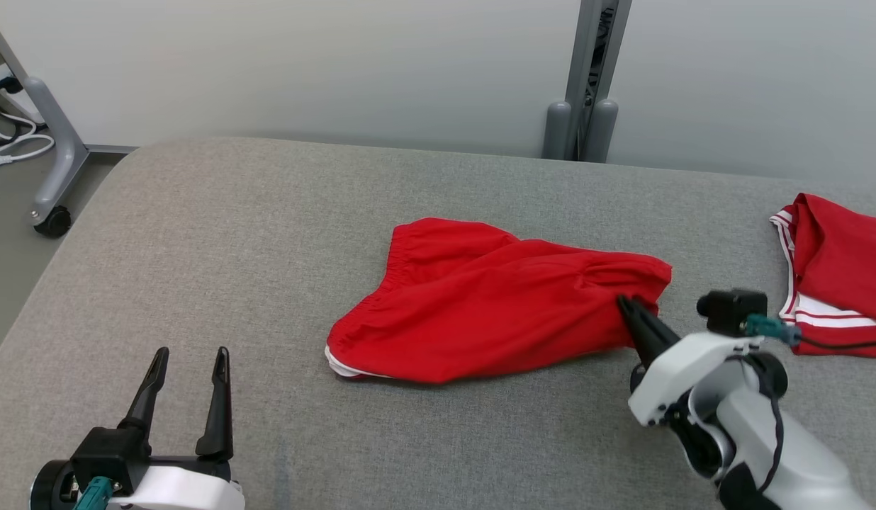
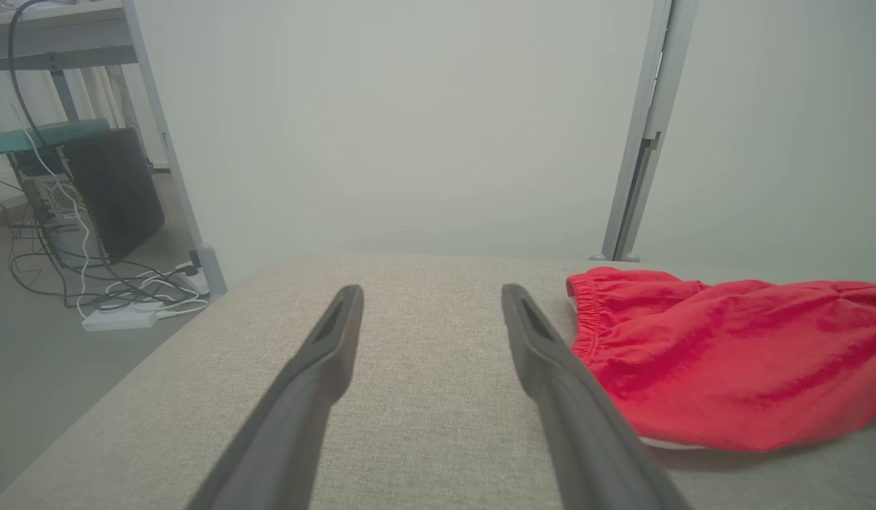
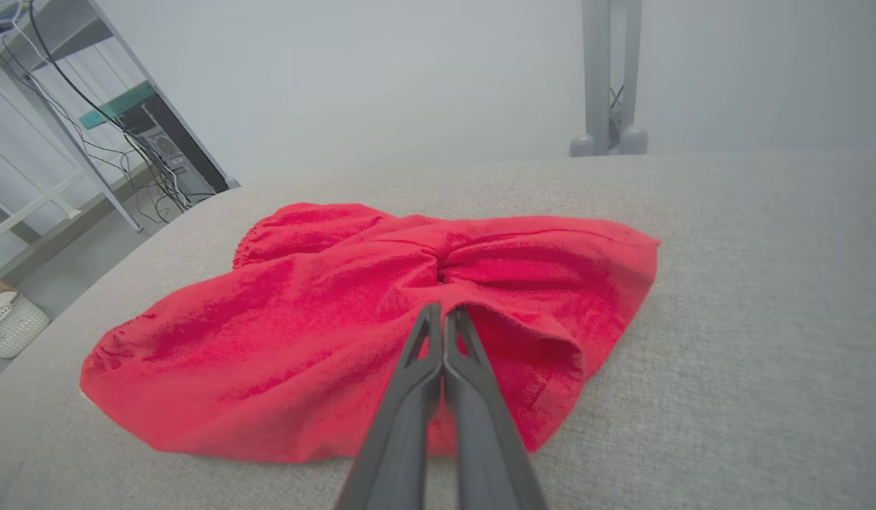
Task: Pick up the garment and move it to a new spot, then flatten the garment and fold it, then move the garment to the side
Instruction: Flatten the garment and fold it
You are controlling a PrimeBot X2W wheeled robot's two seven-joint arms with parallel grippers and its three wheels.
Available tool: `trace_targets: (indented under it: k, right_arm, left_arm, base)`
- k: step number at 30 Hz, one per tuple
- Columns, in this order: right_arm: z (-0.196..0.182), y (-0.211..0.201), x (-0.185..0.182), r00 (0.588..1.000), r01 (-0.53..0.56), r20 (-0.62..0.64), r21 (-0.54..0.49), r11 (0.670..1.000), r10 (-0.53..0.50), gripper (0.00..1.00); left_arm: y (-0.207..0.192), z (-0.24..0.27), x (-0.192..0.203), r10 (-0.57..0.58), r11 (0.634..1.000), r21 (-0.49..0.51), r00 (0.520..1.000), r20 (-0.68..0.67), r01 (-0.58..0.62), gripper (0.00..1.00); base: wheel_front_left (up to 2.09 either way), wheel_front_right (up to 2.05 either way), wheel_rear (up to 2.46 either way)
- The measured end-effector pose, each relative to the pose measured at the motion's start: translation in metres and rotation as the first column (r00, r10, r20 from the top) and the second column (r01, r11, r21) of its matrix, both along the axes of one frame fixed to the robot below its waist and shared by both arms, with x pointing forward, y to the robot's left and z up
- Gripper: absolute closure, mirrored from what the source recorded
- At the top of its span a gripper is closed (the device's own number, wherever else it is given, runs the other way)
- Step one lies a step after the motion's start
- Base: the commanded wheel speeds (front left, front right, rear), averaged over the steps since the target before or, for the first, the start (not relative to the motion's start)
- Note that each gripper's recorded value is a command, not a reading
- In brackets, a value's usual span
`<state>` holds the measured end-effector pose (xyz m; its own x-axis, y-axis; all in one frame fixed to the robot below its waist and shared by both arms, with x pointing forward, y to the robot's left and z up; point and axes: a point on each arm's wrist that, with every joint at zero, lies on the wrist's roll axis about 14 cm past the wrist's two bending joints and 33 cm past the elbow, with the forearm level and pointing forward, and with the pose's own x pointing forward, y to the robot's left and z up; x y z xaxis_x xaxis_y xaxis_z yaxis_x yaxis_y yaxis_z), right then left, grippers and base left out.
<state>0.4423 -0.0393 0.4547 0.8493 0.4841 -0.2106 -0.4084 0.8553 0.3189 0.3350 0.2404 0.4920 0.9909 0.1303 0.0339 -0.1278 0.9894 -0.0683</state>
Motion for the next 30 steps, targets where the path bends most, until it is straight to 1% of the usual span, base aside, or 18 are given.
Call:
trace_targets:
  k: [2,4,8,10,12,14,18,21,22,23,24,30]
  right_arm:
    - [0.015,0.003,0.008,0.999,-0.015,0.043,0.005,1.000,0.015,1.00]
    - [0.026,0.003,0.018,0.998,-0.027,0.059,-0.007,1.000,0.027,1.00]
    - [0.032,0.015,0.031,0.997,-0.066,0.027,-0.049,0.997,0.067,1.00]
    - [0.034,0.017,0.036,0.998,-0.062,0.022,-0.042,0.997,0.063,1.00]
    - [0.033,0.018,0.045,0.998,-0.066,0.003,-0.076,0.995,0.067,1.00]
    - [0.030,0.013,0.055,0.999,-0.050,-0.004,-0.104,0.993,0.050,1.00]
    - [0.018,0.004,0.073,1.000,-0.021,0.011,-0.190,0.982,0.024,1.00]
    - [0.004,0.008,0.073,0.999,-0.034,-0.009,-0.214,0.976,0.033,1.00]
    - [0.001,0.011,0.072,0.999,-0.040,-0.014,-0.214,0.976,0.038,0.87]
    - [-0.001,0.012,0.072,0.999,-0.042,-0.015,-0.213,0.976,0.040,0.55]
    - [-0.001,0.012,0.072,0.999,-0.041,-0.008,-0.215,0.976,0.040,0.00]
    - [0.016,-0.010,0.079,0.998,0.014,0.067,-0.199,0.980,0.000,0.00]
  left_arm:
    - [-0.001,0.000,0.000,-0.003,1.000,0.001,1.000,-0.001,0.003,0.00]
    - [-0.001,-0.001,0.000,-0.003,1.000,0.001,1.000,-0.002,0.003,0.00]
    - [-0.004,0.002,0.002,-0.011,1.000,0.000,1.000,0.005,0.011,0.00]
    - [-0.004,0.002,0.002,-0.011,1.000,0.000,1.000,0.005,0.011,0.00]
    - [-0.005,0.001,0.001,-0.014,1.000,-0.003,1.000,0.003,0.014,0.00]
    - [-0.005,0.001,0.002,-0.013,1.000,-0.005,1.000,0.002,0.013,0.00]
    - [-0.005,0.000,0.001,-0.008,1.000,-0.003,1.000,-0.004,0.008,0.00]
    - [-0.004,-0.003,0.002,-0.005,1.000,-0.007,1.000,-0.015,0.005,0.00]
    - [-0.004,-0.004,0.002,-0.003,1.000,-0.008,1.000,-0.019,0.003,0.00]
    - [-0.004,-0.006,0.003,-0.004,1.000,-0.009,1.000,-0.024,0.003,0.00]
    - [-0.004,-0.007,0.003,-0.004,1.000,-0.010,1.000,-0.026,0.004,0.00]
    - [-0.007,-0.004,0.012,-0.017,1.000,-0.008,1.000,-0.018,0.017,0.00]
  base:
    - [0.00,0.00,0.00]
    - [0.00,0.00,0.00]
    - [0.00,0.00,0.00]
    - [0.00,0.00,0.00]
    - [0.00,0.00,0.00]
    - [0.00,0.00,0.00]
    - [0.00,0.00,0.00]
    - [0.00,0.00,0.00]
    - [0.00,0.00,0.00]
    - [0.00,0.00,0.00]
    - [0.00,0.00,0.00]
    - [0.00,0.00,0.00]
